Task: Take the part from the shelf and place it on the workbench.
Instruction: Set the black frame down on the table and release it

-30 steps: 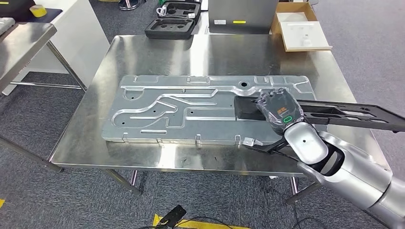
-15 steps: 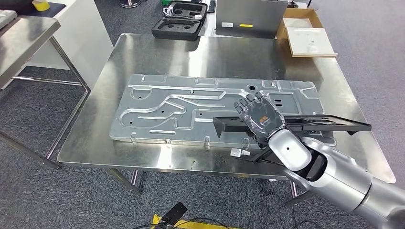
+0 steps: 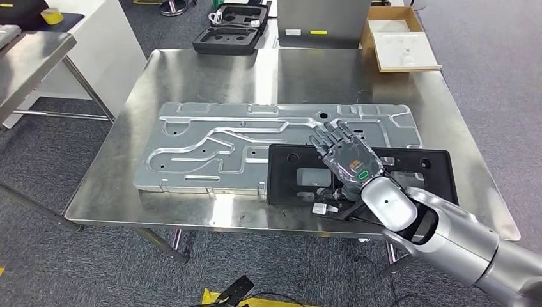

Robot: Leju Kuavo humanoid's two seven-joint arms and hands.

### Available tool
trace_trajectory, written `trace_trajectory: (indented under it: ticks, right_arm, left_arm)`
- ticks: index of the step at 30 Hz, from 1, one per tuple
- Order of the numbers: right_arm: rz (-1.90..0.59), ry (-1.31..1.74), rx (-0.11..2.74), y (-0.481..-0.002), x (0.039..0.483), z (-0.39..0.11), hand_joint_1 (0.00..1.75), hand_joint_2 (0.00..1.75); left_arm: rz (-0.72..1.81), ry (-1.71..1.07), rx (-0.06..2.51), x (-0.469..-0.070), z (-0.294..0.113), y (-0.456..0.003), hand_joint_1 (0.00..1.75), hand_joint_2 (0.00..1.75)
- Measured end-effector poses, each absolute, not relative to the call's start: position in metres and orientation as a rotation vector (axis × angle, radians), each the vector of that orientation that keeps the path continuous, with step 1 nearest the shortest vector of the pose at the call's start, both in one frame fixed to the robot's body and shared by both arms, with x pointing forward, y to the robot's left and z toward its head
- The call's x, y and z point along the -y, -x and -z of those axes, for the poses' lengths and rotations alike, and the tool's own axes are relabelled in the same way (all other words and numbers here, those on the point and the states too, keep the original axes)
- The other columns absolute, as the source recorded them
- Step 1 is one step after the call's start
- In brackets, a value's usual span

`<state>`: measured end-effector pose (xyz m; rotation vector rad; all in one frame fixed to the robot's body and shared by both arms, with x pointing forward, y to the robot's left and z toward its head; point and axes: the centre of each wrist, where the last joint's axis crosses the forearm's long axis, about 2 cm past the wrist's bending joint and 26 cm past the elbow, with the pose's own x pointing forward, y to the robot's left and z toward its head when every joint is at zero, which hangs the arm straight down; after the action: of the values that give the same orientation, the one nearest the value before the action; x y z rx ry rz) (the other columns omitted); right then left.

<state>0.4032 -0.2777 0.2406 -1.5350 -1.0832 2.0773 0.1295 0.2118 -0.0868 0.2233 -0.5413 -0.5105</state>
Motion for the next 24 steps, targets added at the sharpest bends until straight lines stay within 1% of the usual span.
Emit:
trace_trajectory:
  ticks: [24]
  right_arm:
    - [-1.963,1.469,1.148,-0.396,0.288,-0.227,0.0,0.0]
  left_arm:
    - [0.505,-0.213,0.508,-0.213,0.086,-0.134,0.0,0.0]
